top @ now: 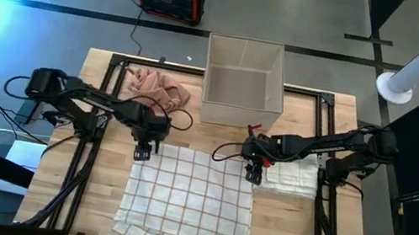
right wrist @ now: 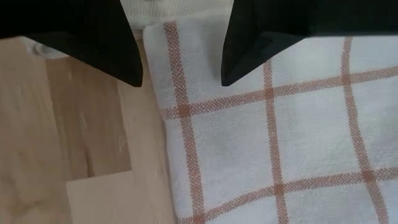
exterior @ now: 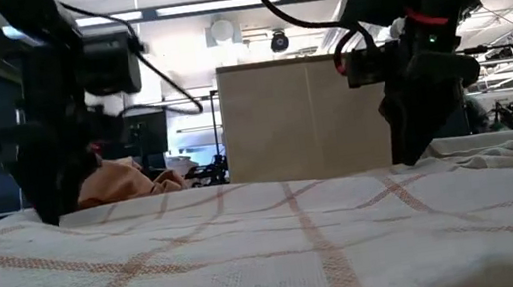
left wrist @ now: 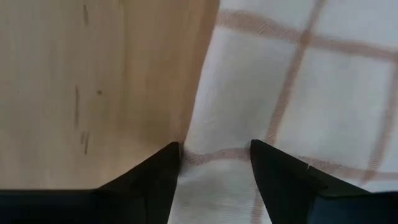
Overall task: Fold towel
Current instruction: Fold the white squared towel
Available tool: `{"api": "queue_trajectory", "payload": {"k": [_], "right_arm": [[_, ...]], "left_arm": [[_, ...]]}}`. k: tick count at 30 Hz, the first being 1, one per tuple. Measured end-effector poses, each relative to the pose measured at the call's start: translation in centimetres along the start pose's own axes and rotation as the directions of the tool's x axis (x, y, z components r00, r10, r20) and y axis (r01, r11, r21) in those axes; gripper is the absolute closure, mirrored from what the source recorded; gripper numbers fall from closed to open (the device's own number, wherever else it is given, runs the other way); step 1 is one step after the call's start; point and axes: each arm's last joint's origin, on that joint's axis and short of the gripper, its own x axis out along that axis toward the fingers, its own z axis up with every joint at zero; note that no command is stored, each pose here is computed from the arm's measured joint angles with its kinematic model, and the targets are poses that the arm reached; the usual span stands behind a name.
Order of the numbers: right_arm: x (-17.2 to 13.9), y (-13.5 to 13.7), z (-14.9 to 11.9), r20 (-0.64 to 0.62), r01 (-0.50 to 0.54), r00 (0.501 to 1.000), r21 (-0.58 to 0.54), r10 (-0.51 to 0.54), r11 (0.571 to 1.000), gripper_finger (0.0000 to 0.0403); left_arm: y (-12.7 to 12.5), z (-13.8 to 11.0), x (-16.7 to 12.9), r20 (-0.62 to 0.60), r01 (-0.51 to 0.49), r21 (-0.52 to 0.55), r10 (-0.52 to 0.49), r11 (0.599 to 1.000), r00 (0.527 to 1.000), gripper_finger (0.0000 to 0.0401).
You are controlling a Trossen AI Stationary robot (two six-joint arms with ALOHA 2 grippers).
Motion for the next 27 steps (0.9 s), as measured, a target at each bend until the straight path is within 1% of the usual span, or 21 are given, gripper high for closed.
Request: {"api": "queue_trajectory", "payload": {"k": [2,5,8,9,11,14,15,17,18,19,20,23,27], "right_arm": [[0.3,-0.2,0.1,-0.002,0.003,1.000,0.009,-0.003,1.000,0.0196],[1.3,-0.6,0.0,-0.037,0.016,0.999,0.050,-0.014,0.999,0.0198],[2.2,-0.9,-0.1,-0.071,0.030,0.997,0.102,-0.023,0.994,0.0220],[2.4,-0.9,-0.1,-0.079,0.034,0.997,0.112,-0.025,0.993,0.0235],[2.5,-1.0,-0.2,-0.089,0.041,0.996,0.129,-0.029,0.991,0.0280],[2.1,-0.9,-0.2,-0.086,0.028,0.996,0.144,-0.015,0.989,0.0369],[1.9,-0.9,-0.3,-0.086,0.027,0.996,0.143,-0.014,0.989,0.0385],[1.2,-1.0,-0.4,-0.080,0.022,0.997,0.162,-0.009,0.987,0.0391],[0.7,-1.0,-0.3,-0.069,0.027,0.997,0.173,-0.015,0.985,0.0393],[0.1,-1.0,-0.1,-0.055,0.035,0.998,0.175,-0.026,0.984,0.0397],[-0.6,-1.1,0.2,-0.036,0.047,0.999,0.176,-0.041,0.983,0.0399],[-2.9,-1.2,1.1,0.018,0.104,0.994,0.169,-0.109,0.980,0.0401],[-6.1,-1.3,2.5,0.074,0.204,0.974,0.136,-0.215,0.970,0.0401]], "left_arm": [[0.0,0.1,0.4,-0.024,-0.003,-0.016,0.002,1.000,1.000,0.0210],[0.0,0.1,0.8,-0.048,-0.006,-0.021,0.005,1.000,0.999,0.0210],[0.1,0.1,0.9,-0.053,-0.007,-0.028,0.005,1.000,0.999,0.0212],[0.1,0.1,0.9,-0.054,-0.007,-0.034,0.005,0.999,0.999,0.0217],[0.1,0.1,0.9,-0.057,-0.009,-0.057,0.006,0.998,0.998,0.0236],[0.1,-0.1,0.9,-0.077,-0.028,-0.117,0.019,0.993,0.997,0.0289],[0.2,-0.2,0.9,-0.088,-0.037,-0.130,0.026,0.991,0.996,0.0312],[0.2,-0.4,0.5,-0.123,-0.062,-0.142,0.045,0.988,0.991,0.0361],[0.2,-0.4,0.2,-0.146,-0.075,-0.142,0.054,0.987,0.988,0.0380],[0.2,-0.4,-0.1,-0.157,-0.094,-0.139,0.072,0.986,0.985,0.0389],[0.2,-0.3,-0.5,-0.174,-0.125,-0.133,0.101,0.983,0.980,0.0392],[0.4,0.6,-2.2,-0.160,-0.211,-0.104,0.193,0.972,0.968,0.0387],[0.8,1.3,-4.9,-0.194,-0.348,-0.081,0.328,0.934,0.925,0.0397]]}}
